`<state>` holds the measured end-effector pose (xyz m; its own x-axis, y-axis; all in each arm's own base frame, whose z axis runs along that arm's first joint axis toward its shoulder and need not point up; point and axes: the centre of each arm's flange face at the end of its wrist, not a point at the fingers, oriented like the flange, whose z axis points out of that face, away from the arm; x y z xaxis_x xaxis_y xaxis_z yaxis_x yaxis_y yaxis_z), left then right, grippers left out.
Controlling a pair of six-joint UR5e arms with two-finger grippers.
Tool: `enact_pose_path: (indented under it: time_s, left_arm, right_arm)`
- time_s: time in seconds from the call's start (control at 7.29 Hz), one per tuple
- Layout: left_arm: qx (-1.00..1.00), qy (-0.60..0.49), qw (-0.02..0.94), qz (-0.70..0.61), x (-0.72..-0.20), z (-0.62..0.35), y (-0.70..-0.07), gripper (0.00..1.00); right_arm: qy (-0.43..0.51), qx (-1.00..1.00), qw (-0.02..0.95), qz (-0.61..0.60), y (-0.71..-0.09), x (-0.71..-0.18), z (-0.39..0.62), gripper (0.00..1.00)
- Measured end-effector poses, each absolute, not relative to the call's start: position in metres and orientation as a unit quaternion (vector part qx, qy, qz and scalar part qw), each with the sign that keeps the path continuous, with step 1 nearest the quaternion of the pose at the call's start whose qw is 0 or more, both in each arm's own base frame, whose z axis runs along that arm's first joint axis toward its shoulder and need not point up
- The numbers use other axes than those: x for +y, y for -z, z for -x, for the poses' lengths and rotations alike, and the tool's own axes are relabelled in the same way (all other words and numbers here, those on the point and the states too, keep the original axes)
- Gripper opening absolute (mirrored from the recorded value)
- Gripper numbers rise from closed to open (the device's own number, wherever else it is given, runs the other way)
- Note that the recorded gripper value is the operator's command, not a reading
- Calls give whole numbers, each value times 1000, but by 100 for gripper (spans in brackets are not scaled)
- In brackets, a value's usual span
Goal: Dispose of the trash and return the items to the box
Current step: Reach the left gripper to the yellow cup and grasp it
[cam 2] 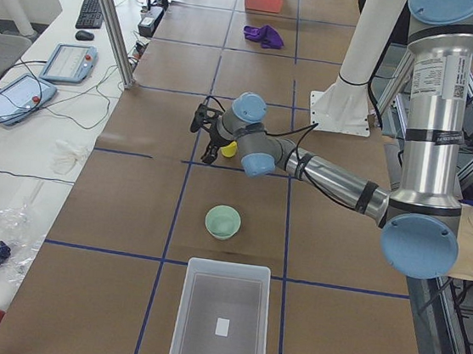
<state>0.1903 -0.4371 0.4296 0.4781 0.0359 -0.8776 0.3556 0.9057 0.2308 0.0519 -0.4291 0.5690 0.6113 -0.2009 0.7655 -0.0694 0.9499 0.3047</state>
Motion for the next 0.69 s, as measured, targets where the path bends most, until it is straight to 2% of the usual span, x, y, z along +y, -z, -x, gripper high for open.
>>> enact_pose_path:
  time_s: [0.14,0.41,0.69]
  left_arm:
    - [510,153,831,-158,-422,-226,-427,62]
    - [519,238,815,-97,-393,-287,-426,55]
    - [515,266,812,-73,-379,-314,-431,52]
  right_arm:
    - [36,-439,885,-151,-571,-427,-52,100]
    - [33,-440,886,-145,-577,-422,-52,100]
    - [32,-440,886,-142,-580,-418,-52,100]
